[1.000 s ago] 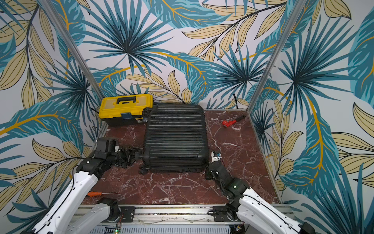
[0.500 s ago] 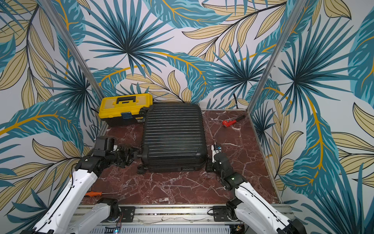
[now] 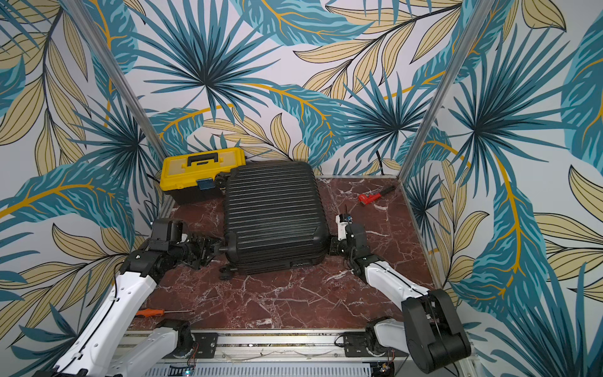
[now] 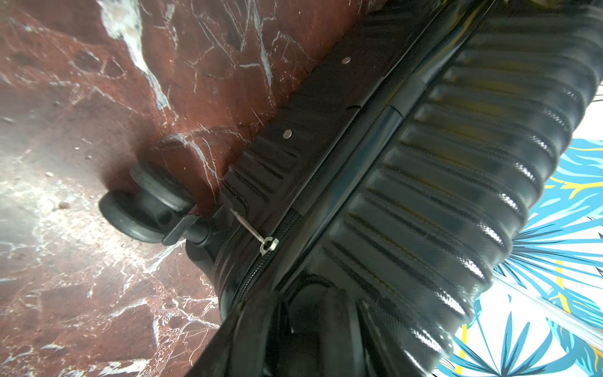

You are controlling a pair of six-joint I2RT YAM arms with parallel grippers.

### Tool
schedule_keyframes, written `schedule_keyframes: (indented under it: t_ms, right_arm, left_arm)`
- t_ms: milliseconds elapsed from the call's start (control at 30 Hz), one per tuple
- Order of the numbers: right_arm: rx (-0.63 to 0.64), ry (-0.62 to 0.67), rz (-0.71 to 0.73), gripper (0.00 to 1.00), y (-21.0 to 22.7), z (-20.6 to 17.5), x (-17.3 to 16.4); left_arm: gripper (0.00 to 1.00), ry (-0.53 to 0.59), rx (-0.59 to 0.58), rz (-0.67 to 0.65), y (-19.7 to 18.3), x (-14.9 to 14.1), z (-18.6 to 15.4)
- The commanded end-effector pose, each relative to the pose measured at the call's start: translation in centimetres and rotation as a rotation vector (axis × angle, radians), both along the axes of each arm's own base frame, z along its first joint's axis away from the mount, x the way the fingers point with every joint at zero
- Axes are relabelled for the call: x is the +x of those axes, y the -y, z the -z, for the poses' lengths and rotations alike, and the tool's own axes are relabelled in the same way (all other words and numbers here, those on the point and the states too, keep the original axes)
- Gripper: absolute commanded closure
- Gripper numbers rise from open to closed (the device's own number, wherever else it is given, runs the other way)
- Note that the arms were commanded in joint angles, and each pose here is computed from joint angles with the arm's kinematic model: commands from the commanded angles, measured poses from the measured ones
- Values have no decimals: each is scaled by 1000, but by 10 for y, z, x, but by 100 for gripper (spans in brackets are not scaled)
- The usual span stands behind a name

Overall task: Open the suitcase zippers
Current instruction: Unzip the zipper on the suitcase.

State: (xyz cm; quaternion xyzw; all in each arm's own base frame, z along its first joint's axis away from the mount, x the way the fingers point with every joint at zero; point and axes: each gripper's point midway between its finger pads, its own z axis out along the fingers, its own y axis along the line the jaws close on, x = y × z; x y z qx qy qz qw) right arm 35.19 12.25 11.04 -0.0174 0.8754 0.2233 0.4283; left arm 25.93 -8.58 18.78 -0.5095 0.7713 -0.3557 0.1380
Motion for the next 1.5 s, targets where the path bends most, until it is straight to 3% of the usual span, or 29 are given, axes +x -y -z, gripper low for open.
schedule_keyframes:
  t_ms: [0,133,233,433,833,1000,1133,1300,1467]
  right_arm:
    - [152,274,-116,100,-24,-75,32]
    - [215,269,-237,100,-42,-77,20]
    - [254,268,-224,100,-40,-71,-1]
    - [190,246,-187,100,-36,-57,-60]
    - [155,153,-305,100,-67,-34,-153]
    - [62,146,-411,100,-89,-27,-179]
    - [-23,134,-391,100,-91,-22,-171]
    - [-162,208,-214,100,-65,-33,-140]
    - [-209,215,-137,100,-52,-44,-105]
  left_arm:
    - [75,-30,135,141,-3,-16,16]
    - [73,-17,156,141,-5,-13,11]
    - [69,-8,174,145,-7,-10,9]
    - [55,-2,242,164,-13,1,9]
    - [46,-39,309,272,-8,42,15]
    - [45,-14,351,318,-6,71,6]
    - [44,25,431,378,-2,93,0]
    - [46,0,516,399,-10,104,12]
    - [51,-12,588,423,-17,112,20]
